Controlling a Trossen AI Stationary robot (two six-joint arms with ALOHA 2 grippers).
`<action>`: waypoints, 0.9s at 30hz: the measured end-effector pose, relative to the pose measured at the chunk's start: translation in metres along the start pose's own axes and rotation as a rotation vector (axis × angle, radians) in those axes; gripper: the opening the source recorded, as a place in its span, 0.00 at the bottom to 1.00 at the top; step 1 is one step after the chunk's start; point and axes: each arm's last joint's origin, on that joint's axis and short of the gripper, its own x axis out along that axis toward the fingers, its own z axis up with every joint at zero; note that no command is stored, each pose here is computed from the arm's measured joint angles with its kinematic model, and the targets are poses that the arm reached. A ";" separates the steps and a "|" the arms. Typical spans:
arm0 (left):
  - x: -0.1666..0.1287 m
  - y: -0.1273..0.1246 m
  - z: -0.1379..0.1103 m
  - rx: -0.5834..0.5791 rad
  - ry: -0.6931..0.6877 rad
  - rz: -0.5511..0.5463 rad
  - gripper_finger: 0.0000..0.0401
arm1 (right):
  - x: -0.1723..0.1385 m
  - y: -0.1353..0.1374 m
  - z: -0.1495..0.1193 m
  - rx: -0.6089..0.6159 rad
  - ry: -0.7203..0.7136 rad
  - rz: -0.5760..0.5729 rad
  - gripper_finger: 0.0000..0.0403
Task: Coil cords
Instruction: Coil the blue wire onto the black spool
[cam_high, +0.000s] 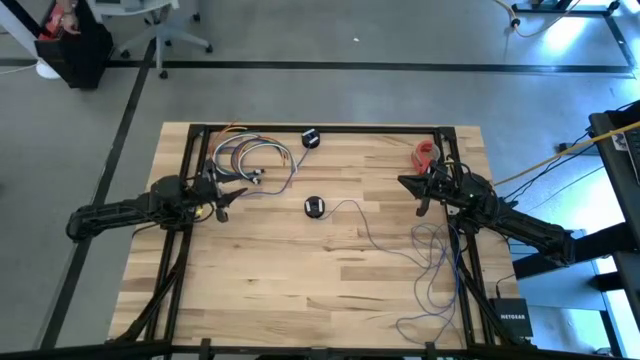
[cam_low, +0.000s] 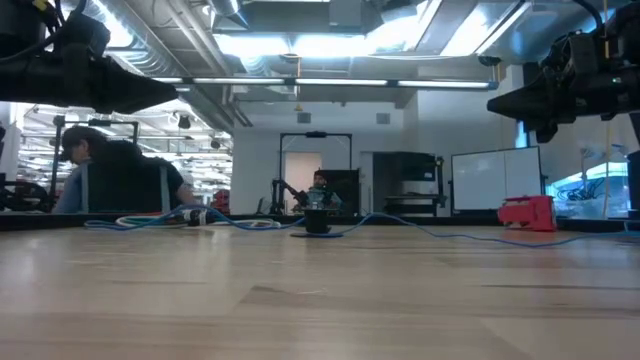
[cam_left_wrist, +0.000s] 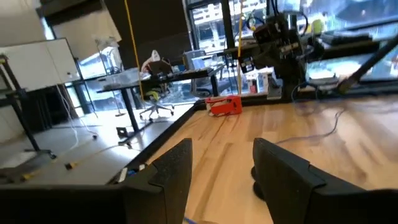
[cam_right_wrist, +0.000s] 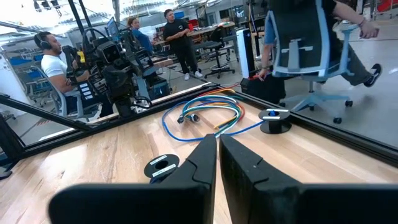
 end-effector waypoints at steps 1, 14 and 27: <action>0.000 0.000 0.001 -0.068 -0.008 0.000 0.41 | 0.000 0.000 0.000 0.000 0.000 0.000 0.06; -0.001 0.003 0.012 -0.344 -0.128 0.041 0.41 | 0.000 0.000 0.004 -0.006 -0.055 -0.021 0.06; 0.001 0.006 0.031 -0.321 -0.281 0.048 0.41 | 0.000 0.004 0.017 0.008 -0.180 0.028 0.12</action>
